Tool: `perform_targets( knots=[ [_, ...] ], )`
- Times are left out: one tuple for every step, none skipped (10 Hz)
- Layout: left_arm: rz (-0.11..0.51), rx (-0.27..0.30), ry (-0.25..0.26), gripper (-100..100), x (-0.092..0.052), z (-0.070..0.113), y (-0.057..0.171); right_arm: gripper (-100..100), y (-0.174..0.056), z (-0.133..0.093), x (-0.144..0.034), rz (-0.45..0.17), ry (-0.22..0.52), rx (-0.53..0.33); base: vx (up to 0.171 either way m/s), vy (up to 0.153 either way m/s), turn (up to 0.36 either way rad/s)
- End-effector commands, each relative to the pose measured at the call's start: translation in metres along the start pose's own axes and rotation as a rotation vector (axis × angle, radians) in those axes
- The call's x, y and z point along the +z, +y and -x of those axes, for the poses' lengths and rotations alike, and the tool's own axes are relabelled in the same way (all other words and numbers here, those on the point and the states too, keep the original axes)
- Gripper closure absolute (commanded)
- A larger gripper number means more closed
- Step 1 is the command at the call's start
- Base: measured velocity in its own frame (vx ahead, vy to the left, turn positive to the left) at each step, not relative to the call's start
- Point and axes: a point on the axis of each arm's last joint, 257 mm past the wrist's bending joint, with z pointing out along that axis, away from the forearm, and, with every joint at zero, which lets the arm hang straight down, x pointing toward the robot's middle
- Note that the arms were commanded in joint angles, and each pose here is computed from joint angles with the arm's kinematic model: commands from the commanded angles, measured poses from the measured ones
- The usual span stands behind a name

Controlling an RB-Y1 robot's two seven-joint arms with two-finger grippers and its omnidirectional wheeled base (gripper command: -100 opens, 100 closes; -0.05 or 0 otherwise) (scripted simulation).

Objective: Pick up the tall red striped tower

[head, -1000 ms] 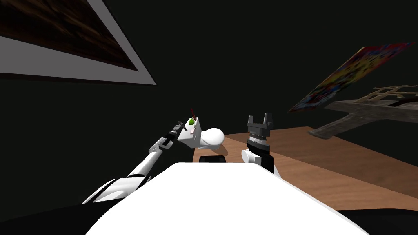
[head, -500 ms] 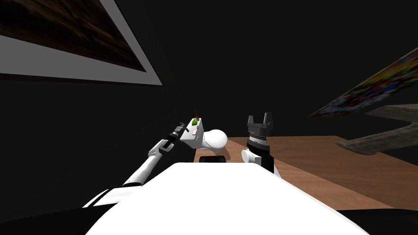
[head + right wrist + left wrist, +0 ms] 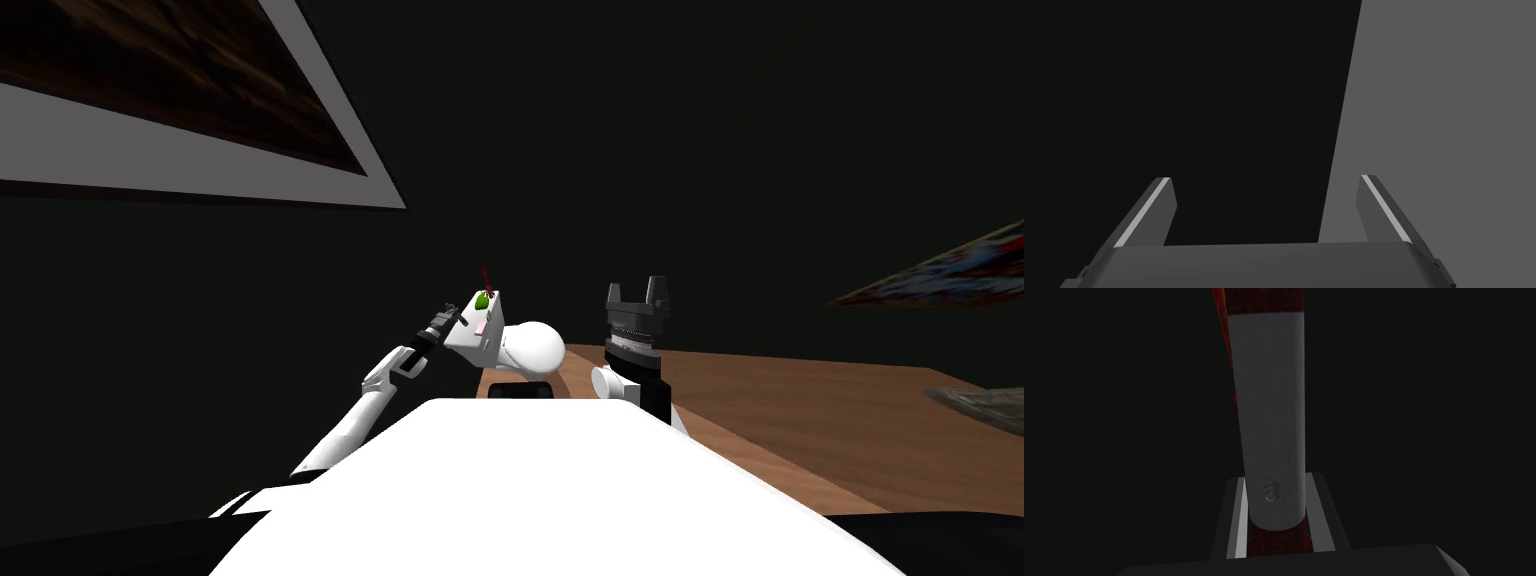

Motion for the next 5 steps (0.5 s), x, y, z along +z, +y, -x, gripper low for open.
perform_targets(
  knots=[
    [-0.025, 0.01, -0.026, 100, 0.003, 0.014, -0.013, 0, 0.0, 0.0, 0.0, 0.0, 0.0, 0.0, 0.047, -0.013, 0.005],
    [-0.024, -0.007, 0.007, 100, -0.009, -0.002, -0.02, 0, 0.0, 0.0, 0.0, 0.0, 0.0, 0.0, 0.097, -0.006, 0.273],
    [-0.045, 0.008, -0.016, 100, -0.006, 0.011, -0.029, 0, 0.0, 0.0, 0.0, 0.0, 0.0, 0.0, 0.101, -0.023, 0.186],
    [-0.056, 0.012, -0.03, 100, -0.004, 0.018, -0.034, 0, 0.0, 0.0, 0.0, 0.0, 0.0, 0.0, 0.045, -0.017, -0.026],
    [-0.045, 0.008, -0.02, 100, -0.005, 0.013, -0.03, 0, 0.0, 0.0, 0.0, 0.0, 0.0, 0.0, 0.014, -0.005, -0.02]
  ],
)
